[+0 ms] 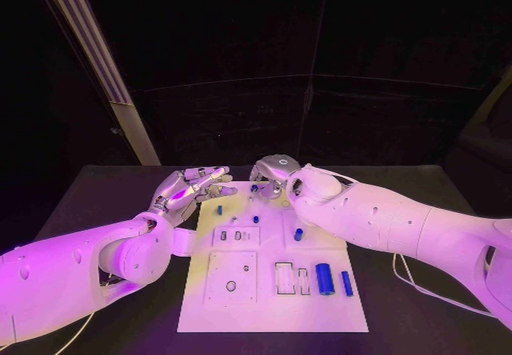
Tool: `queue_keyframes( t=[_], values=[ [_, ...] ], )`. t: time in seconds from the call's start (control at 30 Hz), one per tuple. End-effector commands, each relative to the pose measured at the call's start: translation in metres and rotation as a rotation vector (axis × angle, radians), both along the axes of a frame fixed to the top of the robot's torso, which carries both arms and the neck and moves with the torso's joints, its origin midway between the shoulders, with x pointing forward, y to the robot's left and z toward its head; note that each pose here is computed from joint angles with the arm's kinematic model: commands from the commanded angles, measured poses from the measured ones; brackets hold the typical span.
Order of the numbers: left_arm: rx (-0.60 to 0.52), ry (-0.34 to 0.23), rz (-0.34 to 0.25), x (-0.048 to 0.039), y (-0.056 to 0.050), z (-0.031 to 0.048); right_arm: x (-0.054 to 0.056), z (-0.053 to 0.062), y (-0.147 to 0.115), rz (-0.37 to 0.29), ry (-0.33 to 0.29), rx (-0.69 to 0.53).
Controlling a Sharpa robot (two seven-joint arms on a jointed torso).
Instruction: Assemble the parts on the task board
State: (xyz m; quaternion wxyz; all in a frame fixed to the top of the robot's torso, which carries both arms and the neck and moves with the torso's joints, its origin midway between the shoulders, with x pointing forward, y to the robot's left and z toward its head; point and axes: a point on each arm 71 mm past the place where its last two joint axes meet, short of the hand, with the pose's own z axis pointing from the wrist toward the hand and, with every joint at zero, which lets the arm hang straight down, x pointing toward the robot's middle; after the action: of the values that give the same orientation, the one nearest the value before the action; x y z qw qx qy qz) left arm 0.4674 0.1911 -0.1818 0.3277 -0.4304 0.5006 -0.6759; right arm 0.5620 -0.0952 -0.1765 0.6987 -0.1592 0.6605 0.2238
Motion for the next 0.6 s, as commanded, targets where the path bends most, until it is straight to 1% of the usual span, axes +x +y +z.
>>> queue_keyframes(
  t=[0.03, 0.17, 0.27, 0.37, 0.43, 0.53, 0.6],
  values=[
    [-0.008, -0.003, -0.012, 0.0, -0.001, 0.0014, 0.001, 0.004, -0.002, -0.012, -0.029, 0.023],
    [-0.006, -0.003, -0.01, 0.0004, 0.0, 0.0012, 0.001, 0.005, -0.004, -0.014, -0.034, 0.036],
    [-0.006, -0.002, -0.009, 0.0006, 0.0, 0.0011, -0.002, 0.008, -0.008, -0.01, -0.047, 0.058],
    [-0.006, -0.003, -0.008, 0.0008, 0.002, 0.0011, -0.006, 0.012, -0.019, -0.015, -0.053, 0.103],
    [-0.007, -0.003, -0.009, 0.0009, 0.003, 0.0011, -0.01, 0.015, -0.031, -0.031, -0.049, 0.151],
    [-0.009, -0.003, -0.009, 0.0008, 0.004, 0.0012, -0.016, 0.018, -0.054, -0.072, -0.004, 0.234],
    [-0.01, -0.004, -0.009, 0.0005, 0.006, 0.0014, -0.02, 0.02, -0.072, -0.111, 0.064, 0.278]
  ],
)
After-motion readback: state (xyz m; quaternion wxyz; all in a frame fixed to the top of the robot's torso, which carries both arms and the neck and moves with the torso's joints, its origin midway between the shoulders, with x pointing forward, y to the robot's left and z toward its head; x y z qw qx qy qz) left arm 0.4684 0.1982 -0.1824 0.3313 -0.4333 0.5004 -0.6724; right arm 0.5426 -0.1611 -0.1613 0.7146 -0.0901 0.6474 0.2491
